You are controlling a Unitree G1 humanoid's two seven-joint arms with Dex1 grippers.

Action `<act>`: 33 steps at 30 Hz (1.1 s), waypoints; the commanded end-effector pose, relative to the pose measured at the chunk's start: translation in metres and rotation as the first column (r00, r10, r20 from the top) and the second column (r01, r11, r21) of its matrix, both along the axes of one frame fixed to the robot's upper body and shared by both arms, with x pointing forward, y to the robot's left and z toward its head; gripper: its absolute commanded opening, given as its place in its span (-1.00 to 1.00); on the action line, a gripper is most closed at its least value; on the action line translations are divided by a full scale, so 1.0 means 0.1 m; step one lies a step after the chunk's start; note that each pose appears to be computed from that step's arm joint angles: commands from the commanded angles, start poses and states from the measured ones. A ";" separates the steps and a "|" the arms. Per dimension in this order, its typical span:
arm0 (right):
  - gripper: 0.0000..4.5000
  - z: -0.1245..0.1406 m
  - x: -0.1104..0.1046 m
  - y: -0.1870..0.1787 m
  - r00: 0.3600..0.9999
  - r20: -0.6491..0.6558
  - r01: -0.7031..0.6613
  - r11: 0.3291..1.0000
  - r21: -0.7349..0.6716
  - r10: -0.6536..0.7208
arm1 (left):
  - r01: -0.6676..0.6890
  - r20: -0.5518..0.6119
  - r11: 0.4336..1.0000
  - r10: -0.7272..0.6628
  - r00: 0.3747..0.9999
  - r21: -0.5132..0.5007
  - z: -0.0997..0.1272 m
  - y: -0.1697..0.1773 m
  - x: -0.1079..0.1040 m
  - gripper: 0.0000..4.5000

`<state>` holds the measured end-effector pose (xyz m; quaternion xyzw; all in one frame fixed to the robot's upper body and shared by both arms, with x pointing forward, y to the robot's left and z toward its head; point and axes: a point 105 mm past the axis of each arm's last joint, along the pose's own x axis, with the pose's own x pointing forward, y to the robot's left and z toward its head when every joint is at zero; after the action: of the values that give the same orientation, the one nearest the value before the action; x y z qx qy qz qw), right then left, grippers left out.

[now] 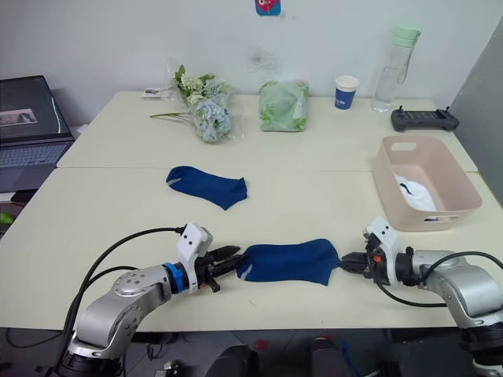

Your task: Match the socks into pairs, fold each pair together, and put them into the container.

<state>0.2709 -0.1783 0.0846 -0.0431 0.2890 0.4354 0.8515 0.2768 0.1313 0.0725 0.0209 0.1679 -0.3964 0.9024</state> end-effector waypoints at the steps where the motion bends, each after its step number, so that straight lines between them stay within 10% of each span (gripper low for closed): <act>1: 0.24 0.25 0.09 -0.15 0.992 0.124 0.039 0.999 -0.011 -0.037 | -0.010 0.108 1.000 0.012 0.994 -0.018 0.28 0.13 0.09 0.45; 5: 0.67 0.41 0.06 -0.19 0.963 0.254 -0.065 0.991 -0.120 0.094 | 0.023 0.218 0.999 -0.032 0.975 0.045 0.47 0.31 0.12 0.99; 11: 0.67 0.59 -0.19 0.17 0.823 0.400 -0.364 0.915 -0.175 0.404 | 0.309 0.335 0.912 -0.391 0.858 0.271 0.56 0.26 -0.15 0.99; 19: 0.67 0.14 -0.46 0.46 0.655 0.356 -0.581 0.745 -0.328 0.667 | 0.508 0.310 0.704 -0.691 0.653 0.497 0.26 -0.01 -0.40 0.99; 28: 0.67 -0.08 -0.28 0.45 0.657 0.316 -0.573 0.726 -0.381 0.684 | 0.486 0.315 0.654 -0.730 0.607 0.580 -0.01 -0.11 -0.30 0.99; 33: 0.50 -0.11 -0.21 0.36 0.679 0.294 -0.556 0.733 -0.392 0.672 | 0.502 0.275 0.635 -0.740 0.614 0.587 -0.11 -0.09 -0.31 0.29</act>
<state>0.2456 -0.1368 0.0727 -0.3373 0.1197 0.6422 0.6778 0.2439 0.1185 0.0698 0.3787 -0.0202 -0.6273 0.6802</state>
